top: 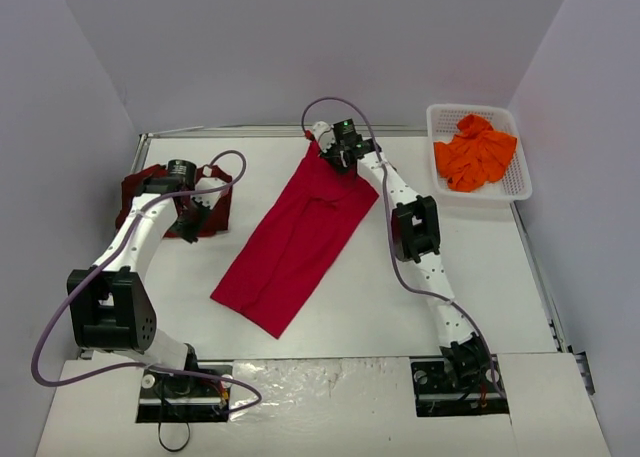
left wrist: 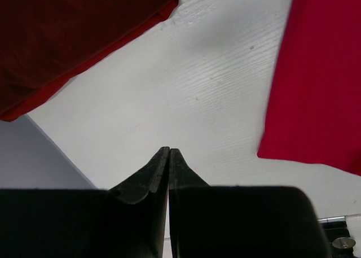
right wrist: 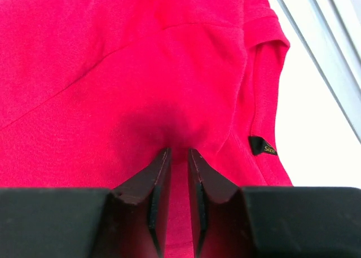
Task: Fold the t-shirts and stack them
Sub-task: Rotate the tshirt 90 degrees
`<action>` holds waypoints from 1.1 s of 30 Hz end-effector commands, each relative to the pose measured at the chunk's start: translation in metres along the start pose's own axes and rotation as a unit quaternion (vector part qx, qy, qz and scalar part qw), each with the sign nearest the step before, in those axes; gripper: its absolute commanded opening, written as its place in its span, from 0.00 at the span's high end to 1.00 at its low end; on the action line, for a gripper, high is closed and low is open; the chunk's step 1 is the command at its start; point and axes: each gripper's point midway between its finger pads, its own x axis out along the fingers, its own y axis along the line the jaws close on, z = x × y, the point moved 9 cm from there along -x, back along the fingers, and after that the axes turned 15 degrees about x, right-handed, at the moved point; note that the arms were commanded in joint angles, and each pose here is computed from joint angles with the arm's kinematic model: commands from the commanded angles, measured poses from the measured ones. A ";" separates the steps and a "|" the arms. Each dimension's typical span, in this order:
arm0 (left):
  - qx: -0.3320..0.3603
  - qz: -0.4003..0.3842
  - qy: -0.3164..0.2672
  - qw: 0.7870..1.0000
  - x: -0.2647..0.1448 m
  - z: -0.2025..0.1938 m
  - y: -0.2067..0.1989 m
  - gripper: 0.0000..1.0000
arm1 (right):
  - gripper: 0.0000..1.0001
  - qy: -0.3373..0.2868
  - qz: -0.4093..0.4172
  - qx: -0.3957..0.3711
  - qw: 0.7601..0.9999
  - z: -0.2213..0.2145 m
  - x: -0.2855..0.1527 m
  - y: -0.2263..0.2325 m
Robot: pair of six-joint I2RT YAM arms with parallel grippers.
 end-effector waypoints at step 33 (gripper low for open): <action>-0.018 0.004 -0.076 0.997 -0.017 0.001 0.002 0.98 | 0.95 -0.070 0.055 -0.001 0.996 0.046 -0.212 0.062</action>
